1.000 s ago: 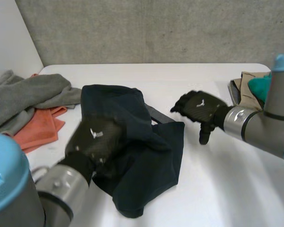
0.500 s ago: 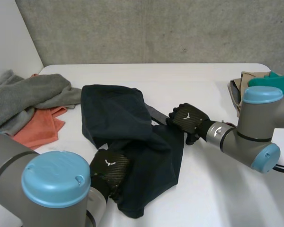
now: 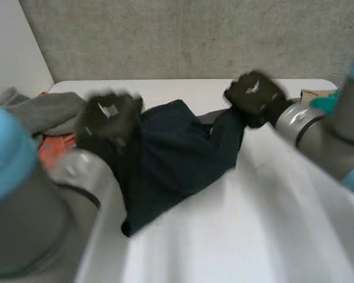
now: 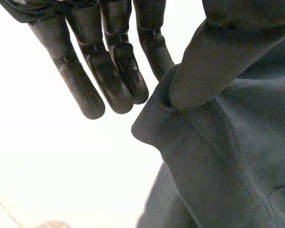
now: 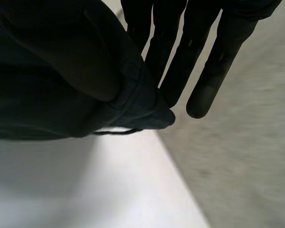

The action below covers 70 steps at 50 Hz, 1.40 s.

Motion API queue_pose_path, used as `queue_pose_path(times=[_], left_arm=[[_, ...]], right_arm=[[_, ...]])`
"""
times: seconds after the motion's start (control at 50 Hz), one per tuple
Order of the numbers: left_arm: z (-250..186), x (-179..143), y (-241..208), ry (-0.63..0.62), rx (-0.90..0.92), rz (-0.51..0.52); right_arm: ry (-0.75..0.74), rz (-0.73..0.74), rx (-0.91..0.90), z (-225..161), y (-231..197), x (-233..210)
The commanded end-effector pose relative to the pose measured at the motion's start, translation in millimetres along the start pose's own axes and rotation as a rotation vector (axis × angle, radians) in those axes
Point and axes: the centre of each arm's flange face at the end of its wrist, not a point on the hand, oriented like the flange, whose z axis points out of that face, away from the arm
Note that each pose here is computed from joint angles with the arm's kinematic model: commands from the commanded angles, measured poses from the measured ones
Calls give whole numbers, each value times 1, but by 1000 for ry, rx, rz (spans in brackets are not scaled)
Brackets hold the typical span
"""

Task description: Fold the laundry.

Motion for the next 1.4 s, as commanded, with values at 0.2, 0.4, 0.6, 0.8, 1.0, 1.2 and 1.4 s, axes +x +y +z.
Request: queue_pose_path(times=[0.2, 0.4, 0.6, 0.8, 1.0, 1.2, 1.4], left_arm=[[42, -9, 12, 89, -97, 205], [115, -5, 81, 63, -231, 272], [190, -62, -104, -328, 664, 235], [171, -63, -94, -284, 602, 240], [126, -49, 2, -142, 214, 282], [84, -28, 61, 24, -112, 327], [130, -5, 138, 73, -239, 349]], right_arm=[[-142, -50, -355, -98, -48, -4], [-80, -80, -447, -22, 15, -16], [498, -150, 272, 48, -72, 69], [501, -111, 361, 24, -102, 57], [204, -23, -80, -16, -52, 12], [-4, 57, -374, -34, -8, -24], [25, 185, -423, 10, 65, -55]])
